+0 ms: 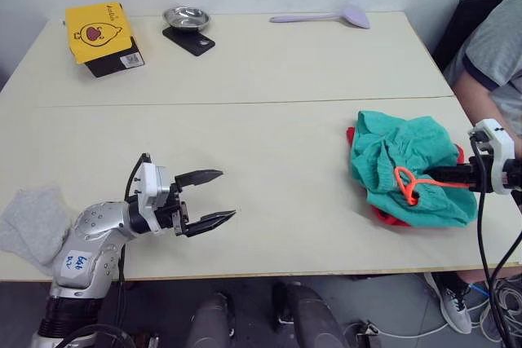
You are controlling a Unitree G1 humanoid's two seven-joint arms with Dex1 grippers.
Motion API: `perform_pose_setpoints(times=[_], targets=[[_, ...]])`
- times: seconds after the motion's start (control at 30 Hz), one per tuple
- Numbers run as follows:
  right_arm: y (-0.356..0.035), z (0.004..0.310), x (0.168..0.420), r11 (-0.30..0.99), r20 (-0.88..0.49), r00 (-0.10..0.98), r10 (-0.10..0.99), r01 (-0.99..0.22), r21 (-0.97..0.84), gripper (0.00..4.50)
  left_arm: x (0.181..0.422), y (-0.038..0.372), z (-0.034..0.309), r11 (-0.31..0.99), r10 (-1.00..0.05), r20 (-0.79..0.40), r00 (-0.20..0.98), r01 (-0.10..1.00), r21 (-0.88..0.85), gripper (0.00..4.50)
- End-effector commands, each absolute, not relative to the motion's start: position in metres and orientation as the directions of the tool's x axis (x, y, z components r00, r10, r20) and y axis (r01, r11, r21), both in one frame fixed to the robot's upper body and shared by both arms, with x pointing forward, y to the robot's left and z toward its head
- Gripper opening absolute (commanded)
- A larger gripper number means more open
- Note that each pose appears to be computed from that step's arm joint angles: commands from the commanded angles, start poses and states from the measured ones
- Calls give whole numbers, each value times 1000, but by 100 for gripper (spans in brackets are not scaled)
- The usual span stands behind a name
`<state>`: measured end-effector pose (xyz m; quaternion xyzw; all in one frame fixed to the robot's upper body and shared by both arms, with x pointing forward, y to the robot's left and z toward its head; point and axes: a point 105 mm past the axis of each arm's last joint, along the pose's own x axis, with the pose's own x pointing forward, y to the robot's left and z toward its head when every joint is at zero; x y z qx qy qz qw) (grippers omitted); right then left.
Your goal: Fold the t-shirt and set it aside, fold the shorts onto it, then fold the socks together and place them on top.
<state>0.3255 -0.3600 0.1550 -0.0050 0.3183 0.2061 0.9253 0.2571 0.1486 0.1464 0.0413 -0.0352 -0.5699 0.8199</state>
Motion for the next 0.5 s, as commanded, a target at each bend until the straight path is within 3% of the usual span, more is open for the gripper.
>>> perform_pose_setpoints(times=[0.03,0.1,0.17,0.37,0.5], targets=[[-375,210,317,900,-434,826,360,-431,-73,312,255,157,156,382,-924,25,382,915,127,450],[-378,218,309,874,-394,841,371,-460,-160,389,256,163,154,405,-913,8,408,905,131,450],[-368,231,301,805,-312,838,448,-530,-266,449,259,172,153,435,-897,-12,441,889,147,450],[-329,251,296,619,-192,765,614,-618,-484,449,269,189,154,494,-851,-57,522,834,247,450],[-251,231,294,421,-156,562,812,-750,-510,449,271,198,150,499,-823,-124,554,810,306,450]])
